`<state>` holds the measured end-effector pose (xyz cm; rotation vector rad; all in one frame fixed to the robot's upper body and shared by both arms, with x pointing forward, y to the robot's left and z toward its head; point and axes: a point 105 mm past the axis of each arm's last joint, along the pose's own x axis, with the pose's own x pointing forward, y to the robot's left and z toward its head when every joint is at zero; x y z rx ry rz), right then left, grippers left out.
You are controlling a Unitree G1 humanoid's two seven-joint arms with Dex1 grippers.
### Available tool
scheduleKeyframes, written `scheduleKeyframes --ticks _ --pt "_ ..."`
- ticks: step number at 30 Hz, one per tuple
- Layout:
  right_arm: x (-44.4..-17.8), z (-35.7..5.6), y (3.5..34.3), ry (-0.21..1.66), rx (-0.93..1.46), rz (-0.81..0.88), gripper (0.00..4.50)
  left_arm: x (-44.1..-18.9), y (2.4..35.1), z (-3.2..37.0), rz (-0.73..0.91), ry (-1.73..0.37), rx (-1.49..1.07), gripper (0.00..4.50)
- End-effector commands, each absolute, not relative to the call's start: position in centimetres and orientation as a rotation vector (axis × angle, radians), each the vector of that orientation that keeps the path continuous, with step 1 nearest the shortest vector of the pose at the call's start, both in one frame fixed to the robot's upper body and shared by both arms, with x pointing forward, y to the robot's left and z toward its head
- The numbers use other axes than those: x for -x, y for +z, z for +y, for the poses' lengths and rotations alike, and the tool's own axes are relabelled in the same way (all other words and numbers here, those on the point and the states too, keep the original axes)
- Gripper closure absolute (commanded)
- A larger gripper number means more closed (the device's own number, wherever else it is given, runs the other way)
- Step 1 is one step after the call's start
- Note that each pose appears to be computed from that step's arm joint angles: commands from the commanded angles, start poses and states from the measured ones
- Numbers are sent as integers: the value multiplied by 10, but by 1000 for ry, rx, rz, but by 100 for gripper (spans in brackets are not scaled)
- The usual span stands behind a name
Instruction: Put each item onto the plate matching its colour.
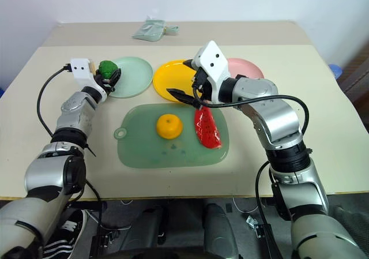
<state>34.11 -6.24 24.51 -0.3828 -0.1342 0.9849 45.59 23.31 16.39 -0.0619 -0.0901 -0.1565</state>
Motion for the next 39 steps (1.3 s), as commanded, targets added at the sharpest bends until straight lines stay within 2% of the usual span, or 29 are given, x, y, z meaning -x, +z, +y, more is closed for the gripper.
scheduleKeyframes --ticks 1,5,7,10,14,17,20,28,36,39 --pt "-333 -62 261 988 398 -208 0 -458 192 238 -180 -153 43 7" --pt "-333 -63 261 982 398 -211 0 -457 200 233 -211 -189 20 7" --pt "-333 -63 262 982 396 -214 0 -453 211 221 -252 -306 31 7" --pt "-331 -64 263 992 385 -218 0 -431 232 196 -337 -584 20 7" --pt "-328 -66 264 1029 373 -217 0 -392 246 180 -370 -881 39 7" --pt "-327 -68 263 1055 376 -205 0 -352 233 156 -235 -1195 56 7" --pt "-321 -75 256 1115 402 -162 0 -334 202 137 -82 -1331 -53 7" --pt "-296 -100 226 1271 476 21 0 -348 146 101 22 -1333 -274 7" --pt "-291 -103 223 1252 474 44 0 -353 122 83 26 -1351 -328 7" --pt "-290 -103 224 1240 468 37 0 -357 135 79 -31 -1338 -234 92"
